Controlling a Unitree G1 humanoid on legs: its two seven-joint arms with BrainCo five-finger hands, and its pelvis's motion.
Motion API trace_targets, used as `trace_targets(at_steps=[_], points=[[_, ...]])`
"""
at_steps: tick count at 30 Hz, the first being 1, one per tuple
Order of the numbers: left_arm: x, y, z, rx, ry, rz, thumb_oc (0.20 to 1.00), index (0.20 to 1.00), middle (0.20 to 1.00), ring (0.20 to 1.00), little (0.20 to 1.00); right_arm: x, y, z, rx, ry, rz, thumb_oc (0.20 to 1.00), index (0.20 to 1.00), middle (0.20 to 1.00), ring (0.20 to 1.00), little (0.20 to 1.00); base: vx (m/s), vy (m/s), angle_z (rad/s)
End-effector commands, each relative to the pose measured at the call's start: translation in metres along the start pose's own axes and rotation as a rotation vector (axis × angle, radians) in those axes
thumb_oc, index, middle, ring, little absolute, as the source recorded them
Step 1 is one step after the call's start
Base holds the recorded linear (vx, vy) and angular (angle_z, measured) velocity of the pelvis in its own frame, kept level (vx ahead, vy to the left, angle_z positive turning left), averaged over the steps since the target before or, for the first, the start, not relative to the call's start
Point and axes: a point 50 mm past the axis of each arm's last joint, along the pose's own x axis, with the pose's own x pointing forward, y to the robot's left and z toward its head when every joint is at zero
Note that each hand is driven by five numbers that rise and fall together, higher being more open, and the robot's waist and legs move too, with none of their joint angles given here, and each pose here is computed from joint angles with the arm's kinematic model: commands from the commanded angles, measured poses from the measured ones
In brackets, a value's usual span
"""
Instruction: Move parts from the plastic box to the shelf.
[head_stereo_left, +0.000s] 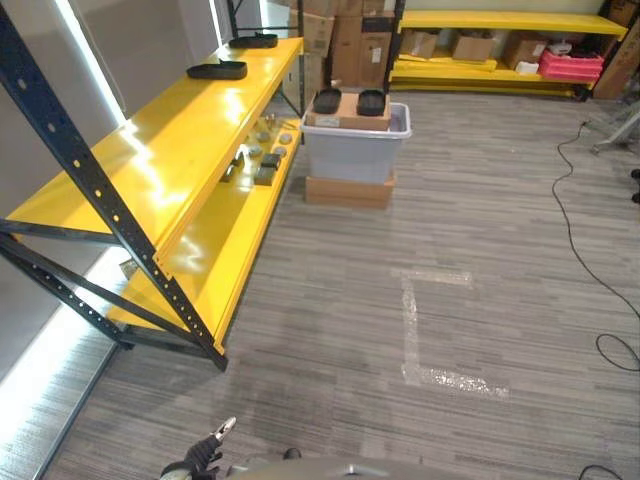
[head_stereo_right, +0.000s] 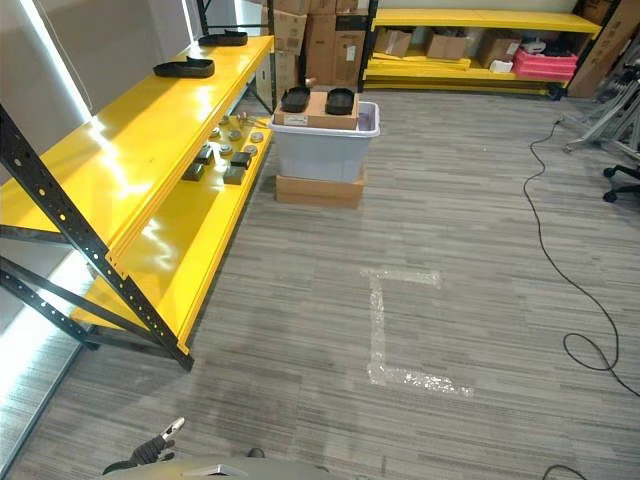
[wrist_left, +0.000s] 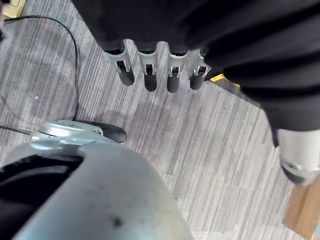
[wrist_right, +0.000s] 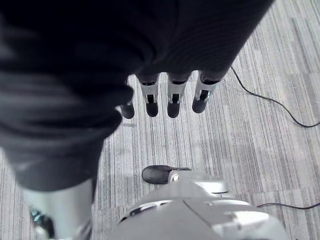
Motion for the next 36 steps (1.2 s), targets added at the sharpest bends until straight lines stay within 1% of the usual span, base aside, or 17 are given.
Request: trace_targets(at_steps=[1, 8, 13, 15, 22, 27, 28, 33, 36], points=[[0.007, -0.014, 0.019, 0.018, -0.052, -0.043, 1.000, 1.000, 1.000, 1.000, 1.000, -0.001, -0.016, 0.000, -0.042, 0.019, -0.072, 1.000, 1.000, 1.000, 1.000, 1.000, 0.00, 0.000, 0.00], [0.007, -0.005, 0.024, 0.012, -0.056, 0.061, 1.000, 1.000, 1.000, 1.000, 1.000, -0.001, -0.012, 0.002, -0.059, 0.006, -0.064, 1.000, 1.000, 1.000, 1.000, 1.000, -0.01, -0.005, 0.00], [0.008, -0.001, 0.025, -0.027, -0.053, 0.095, 1.000, 1.000, 1.000, 1.000, 1.000, 0.000, -0.007, 0.002, -0.073, -0.006, -0.049, 1.000, 1.000, 1.000, 1.000, 1.000, -0.02, -0.018, 0.00], [0.008, 0.003, 0.025, -0.042, -0.036, 0.138, 1.000, 1.000, 1.000, 1.000, 1.000, 0.000, -0.004, 0.002, -0.080, -0.015, -0.039, 1.000, 1.000, 1.000, 1.000, 1.000, -0.03, -0.034, -0.03], [0.008, 0.008, 0.025, -0.063, -0.019, 0.182, 1.000, 1.000, 1.000, 1.000, 1.000, 0.000, -0.003, 0.005, -0.119, -0.046, -0.031, 1.000, 1.000, 1.000, 1.000, 1.000, -0.02, -0.017, -0.08], [0.009, 0.005, 0.024, -0.107, -0.002, 0.174, 1.000, 1.000, 1.000, 1.000, 1.000, -0.002, 0.002, 0.016, -0.146, -0.122, -0.010, 1.000, 1.000, 1.000, 1.000, 1.000, 0.00, 0.000, 0.00], [0.009, 0.003, 0.025, -0.134, -0.001, 0.158, 1.000, 1.000, 1.000, 1.000, 1.000, -0.002, 0.005, 0.022, -0.116, -0.151, -0.006, 1.000, 1.000, 1.000, 1.000, 1.000, 0.04, 0.011, -0.03], [0.010, -0.001, 0.028, -0.152, -0.024, 0.147, 1.000, 1.000, 1.000, 1.000, 1.000, -0.004, 0.007, 0.029, 0.016, -0.141, 0.019, 1.000, 1.000, 1.000, 1.000, 1.000, 0.05, 0.008, 0.00], [0.011, -0.006, 0.051, -0.171, -0.137, 0.125, 1.000, 1.000, 1.000, 1.000, 1.000, -0.011, 0.016, 0.060, 0.064, -0.264, 0.068, 1.000, 1.000, 1.000, 1.000, 1.000, 0.08, -0.008, 0.01]])
